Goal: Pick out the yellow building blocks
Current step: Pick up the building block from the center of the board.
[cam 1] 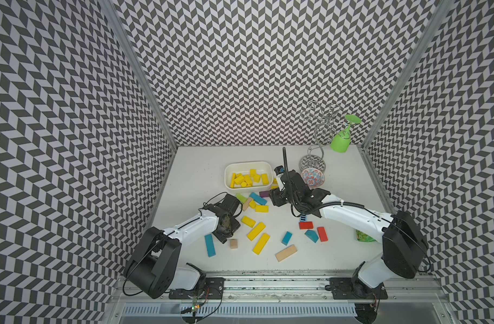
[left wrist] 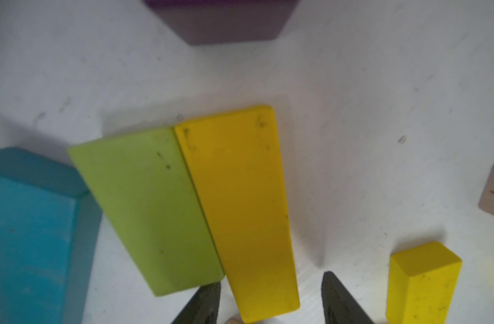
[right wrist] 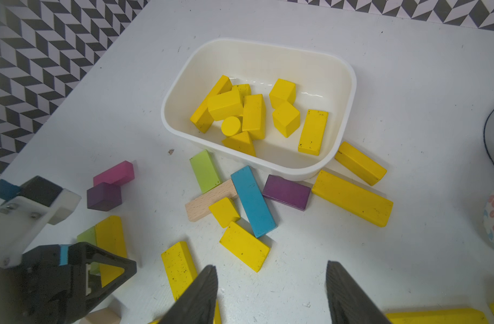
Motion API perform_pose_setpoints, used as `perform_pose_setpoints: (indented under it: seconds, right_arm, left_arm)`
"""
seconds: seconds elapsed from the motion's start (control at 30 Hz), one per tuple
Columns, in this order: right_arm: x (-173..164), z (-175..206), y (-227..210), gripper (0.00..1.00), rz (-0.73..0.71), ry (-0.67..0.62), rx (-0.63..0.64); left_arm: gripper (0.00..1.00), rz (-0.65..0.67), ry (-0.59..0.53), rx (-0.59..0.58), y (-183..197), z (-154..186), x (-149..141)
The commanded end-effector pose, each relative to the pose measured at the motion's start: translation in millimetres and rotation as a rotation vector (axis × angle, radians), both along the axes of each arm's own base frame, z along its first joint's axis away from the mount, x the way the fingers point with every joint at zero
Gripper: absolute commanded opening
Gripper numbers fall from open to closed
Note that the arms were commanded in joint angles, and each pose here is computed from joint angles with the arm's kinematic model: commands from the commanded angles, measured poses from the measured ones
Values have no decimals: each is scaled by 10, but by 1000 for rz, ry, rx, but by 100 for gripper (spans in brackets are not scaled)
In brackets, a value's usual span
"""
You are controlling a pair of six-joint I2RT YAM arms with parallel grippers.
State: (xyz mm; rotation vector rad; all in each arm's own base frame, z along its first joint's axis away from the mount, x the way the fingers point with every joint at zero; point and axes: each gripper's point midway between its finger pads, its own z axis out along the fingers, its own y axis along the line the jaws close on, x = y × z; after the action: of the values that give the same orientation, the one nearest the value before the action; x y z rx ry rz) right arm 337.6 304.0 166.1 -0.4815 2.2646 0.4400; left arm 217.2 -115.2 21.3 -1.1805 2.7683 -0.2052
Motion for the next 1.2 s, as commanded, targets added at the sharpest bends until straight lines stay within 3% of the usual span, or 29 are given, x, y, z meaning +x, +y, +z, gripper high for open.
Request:
perform_pose_setpoints:
  seconds: [0.0, 0.53, 0.63, 0.8, 1.0, 1.17]
  right_arm:
    - [-17, 151, -33, 63, -23, -34, 21]
    - [-59, 141, -117, 62, -45, -33, 8]
    - [-54, 146, -120, 62, -46, -34, 8]
    - [-55, 142, -117, 62, -46, -34, 7]
    - [-47, 180, -142, 61, -58, -44, 11]
    - [-32, 271, -245, 61, -116, -82, 41]
  left_arm:
    - [54, -19, -29, 5, -56, -19, 135]
    - [24, -61, 33, 208, 184, -191, 207]
    - [12, -76, -1, 228, 189, -113, 271]
    - [0, -129, -144, 300, 164, 286, 428]
    - [0, -220, -416, 334, 87, 923, 662]
    - [0, -428, -667, 401, -18, 1506, 1049]
